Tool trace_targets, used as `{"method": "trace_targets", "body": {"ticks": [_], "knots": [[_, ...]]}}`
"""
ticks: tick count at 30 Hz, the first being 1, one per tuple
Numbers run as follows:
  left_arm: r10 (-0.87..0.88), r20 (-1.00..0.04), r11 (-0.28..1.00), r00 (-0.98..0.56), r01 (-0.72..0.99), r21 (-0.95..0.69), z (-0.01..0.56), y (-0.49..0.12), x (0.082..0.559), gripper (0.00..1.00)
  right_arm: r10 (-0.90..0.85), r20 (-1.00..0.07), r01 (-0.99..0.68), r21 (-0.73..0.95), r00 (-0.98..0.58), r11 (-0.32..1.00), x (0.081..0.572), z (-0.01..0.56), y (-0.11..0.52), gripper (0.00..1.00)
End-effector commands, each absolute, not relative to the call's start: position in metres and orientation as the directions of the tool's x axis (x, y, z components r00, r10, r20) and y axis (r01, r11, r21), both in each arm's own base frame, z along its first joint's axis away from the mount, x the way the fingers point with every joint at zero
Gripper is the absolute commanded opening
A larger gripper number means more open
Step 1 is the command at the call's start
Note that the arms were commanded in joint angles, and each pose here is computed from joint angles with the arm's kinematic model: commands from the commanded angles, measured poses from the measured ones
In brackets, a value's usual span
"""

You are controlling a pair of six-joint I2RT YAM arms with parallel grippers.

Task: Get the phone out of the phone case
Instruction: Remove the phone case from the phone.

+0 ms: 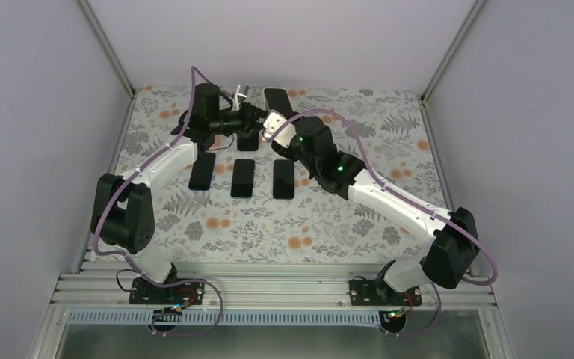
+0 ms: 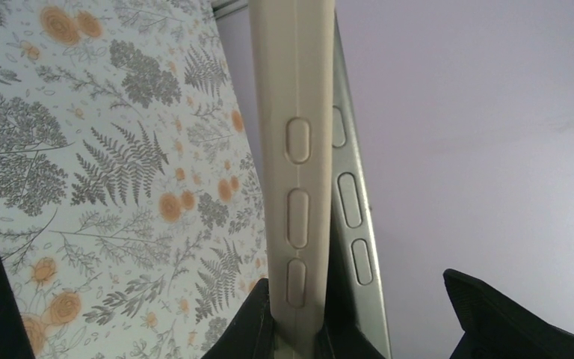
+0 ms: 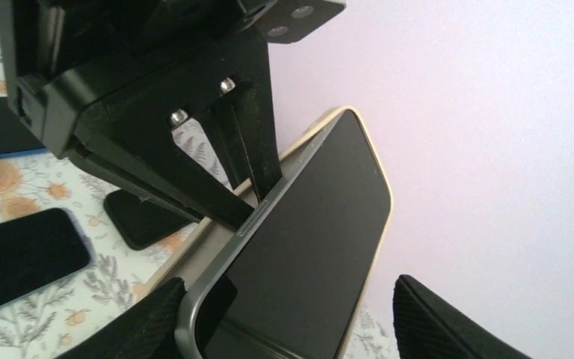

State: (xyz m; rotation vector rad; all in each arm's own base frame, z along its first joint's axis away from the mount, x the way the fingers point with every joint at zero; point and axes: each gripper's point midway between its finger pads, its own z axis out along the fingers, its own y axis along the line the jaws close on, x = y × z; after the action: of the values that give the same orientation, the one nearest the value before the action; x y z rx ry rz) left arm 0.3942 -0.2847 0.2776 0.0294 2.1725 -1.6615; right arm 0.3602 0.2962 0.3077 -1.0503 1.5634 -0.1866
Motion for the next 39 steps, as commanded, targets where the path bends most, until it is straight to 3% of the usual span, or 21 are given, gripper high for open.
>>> {"method": "trace_targets", "body": {"ticks": [1,9,17,39], "knots": [[-0.134,-0.318,0.227,-0.938,0.284,-0.932,0.281,-0.293,0.373,0.02,-0.709,-0.692,-0.207,-0.719,0.133,0.663,0.389,0.361,0.259,0.61],[-0.131,-0.311,0.215,-0.941,0.279,-0.936,0.282,-0.293,0.372,0.02,-0.808,-0.57,-0.063,-0.821,0.152,0.567,0.389,0.359,0.243,0.38],[-0.135,-0.289,0.219,-0.948,0.256,-0.942,0.277,-0.294,0.376,0.02,-0.839,-0.522,0.008,-0.848,0.156,0.53,0.385,0.367,0.234,0.05],[-0.262,-0.335,0.521,-0.905,0.16,-0.839,0.216,-0.257,0.408,0.02,-0.722,-0.679,-0.037,-0.731,0.133,0.681,0.388,0.418,0.225,0.04]]}}
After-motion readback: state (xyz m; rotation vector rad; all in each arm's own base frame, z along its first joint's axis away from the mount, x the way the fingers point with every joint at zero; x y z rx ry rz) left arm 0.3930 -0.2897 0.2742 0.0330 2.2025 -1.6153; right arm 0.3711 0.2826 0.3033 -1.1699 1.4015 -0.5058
